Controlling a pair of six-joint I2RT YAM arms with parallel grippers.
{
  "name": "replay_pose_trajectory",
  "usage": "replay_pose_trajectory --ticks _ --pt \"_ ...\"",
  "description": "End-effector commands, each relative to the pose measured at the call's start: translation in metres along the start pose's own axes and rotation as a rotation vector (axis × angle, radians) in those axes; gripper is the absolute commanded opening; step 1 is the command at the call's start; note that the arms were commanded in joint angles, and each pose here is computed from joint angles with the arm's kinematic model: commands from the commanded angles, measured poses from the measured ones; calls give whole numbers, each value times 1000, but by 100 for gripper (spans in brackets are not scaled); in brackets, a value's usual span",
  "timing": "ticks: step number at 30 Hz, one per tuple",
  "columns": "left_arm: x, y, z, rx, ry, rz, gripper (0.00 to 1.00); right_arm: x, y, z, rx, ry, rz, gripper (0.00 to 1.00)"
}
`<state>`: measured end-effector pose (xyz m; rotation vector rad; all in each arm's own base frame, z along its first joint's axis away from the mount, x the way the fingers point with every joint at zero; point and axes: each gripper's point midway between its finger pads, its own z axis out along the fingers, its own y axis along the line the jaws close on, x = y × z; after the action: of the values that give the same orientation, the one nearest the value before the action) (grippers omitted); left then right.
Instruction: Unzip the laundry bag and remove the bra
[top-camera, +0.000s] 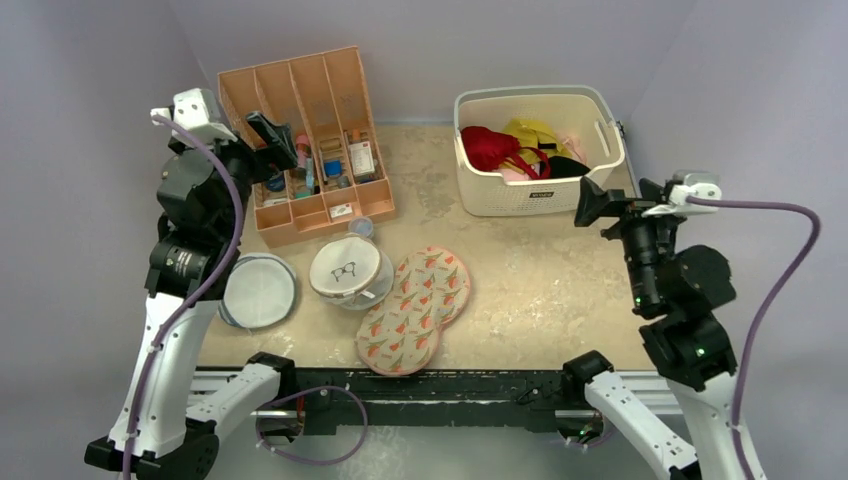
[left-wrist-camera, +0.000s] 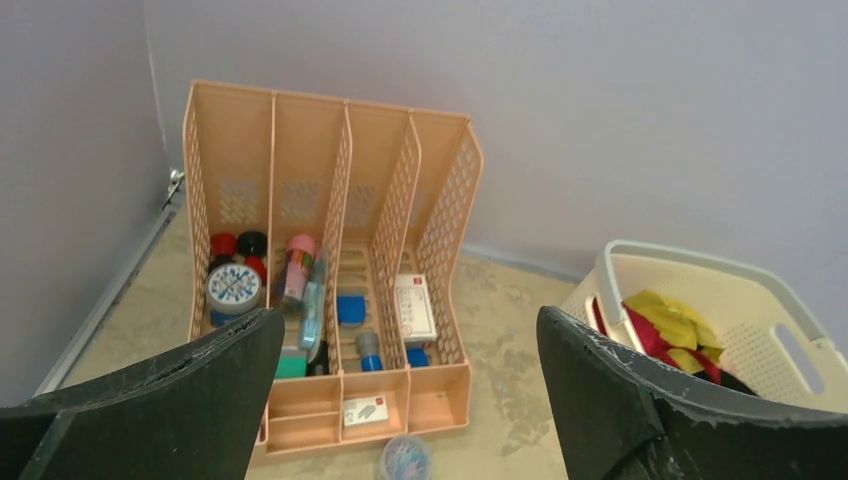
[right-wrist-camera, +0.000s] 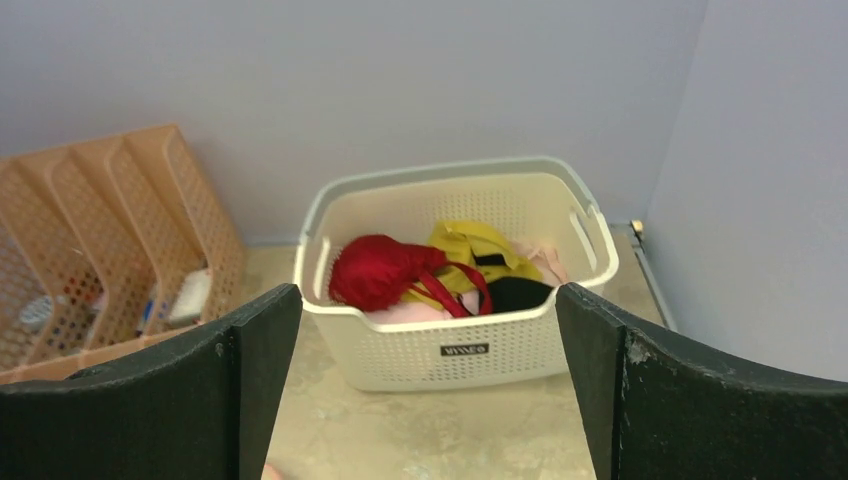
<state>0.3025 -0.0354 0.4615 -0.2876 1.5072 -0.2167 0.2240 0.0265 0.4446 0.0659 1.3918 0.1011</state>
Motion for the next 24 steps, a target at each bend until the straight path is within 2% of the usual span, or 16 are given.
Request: replay_pose_trajectory --ticks 1,7,11,14,19,24 --pt "6 0 7 23 -29 -26 97 16 -1 17 14 -28 42 100" --pt "46 4 24 47 27 -44 98 80 -22 35 113 64 114 100" --pt "69 -1 35 93 65 -71 99 128 -23 48 90 150 169 100" --pt "84 -7 42 142 96 -96 99 165 -11 58 11 230 224 100" --pt "105 -21 55 222 150 -137 99 207 25 70 -232 311 304 100" --pt "127 -42 64 301 225 -168 100 253 52 67 -382 430 405 100"
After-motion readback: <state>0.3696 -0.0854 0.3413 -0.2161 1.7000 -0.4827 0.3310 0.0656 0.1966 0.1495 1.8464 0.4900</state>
